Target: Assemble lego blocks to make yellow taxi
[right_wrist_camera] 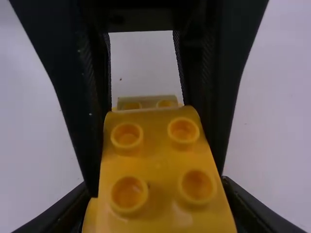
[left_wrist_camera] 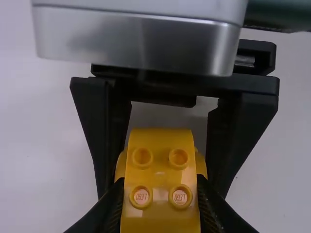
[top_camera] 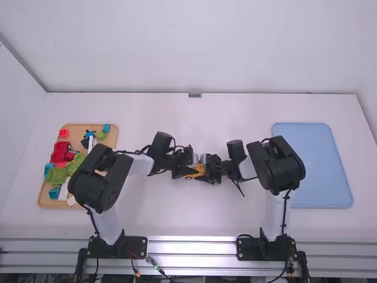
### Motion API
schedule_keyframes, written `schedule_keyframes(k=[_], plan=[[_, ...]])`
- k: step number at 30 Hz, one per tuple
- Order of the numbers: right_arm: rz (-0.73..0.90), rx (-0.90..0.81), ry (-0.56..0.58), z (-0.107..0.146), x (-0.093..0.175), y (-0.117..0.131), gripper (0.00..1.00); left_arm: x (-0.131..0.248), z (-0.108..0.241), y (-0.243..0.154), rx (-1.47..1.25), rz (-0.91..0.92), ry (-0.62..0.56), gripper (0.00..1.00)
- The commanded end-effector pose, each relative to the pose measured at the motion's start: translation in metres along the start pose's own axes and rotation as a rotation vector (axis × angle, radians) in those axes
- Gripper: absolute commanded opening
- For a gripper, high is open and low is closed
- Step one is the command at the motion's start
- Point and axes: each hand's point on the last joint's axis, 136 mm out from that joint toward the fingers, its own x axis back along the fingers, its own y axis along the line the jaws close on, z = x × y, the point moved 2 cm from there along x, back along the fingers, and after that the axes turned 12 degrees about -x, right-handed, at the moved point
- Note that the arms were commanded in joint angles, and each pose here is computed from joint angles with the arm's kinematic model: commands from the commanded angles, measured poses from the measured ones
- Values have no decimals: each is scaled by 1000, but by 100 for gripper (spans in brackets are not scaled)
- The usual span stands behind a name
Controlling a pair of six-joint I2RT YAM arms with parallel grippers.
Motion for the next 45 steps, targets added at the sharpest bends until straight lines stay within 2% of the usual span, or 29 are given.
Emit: schedule_keyframes(k=[1,9,17,20,26,34,45], plan=[[-1,-26,25,8,-3,4,49,0,24,-8,55,-32,140,2],[-1,-26,25,8,-3,4,49,13,2,-2,3,-64,118,2],[-2,-26,25,8,-3,4,49,24,4,6,21,-87,105,2],[-4,-26,23,8,-3,4,49,32,0,-3,-11,-23,16,2],[-4,-26,23,8,-3,4,49,44,4,-1,18,-17,-52,2],[-3,-37,22,8,-3,4,49,32,1,-9,10,39,-147,2],[-2,-46,22,8,-3,4,49,25,16,-19,34,47,-119,2]])
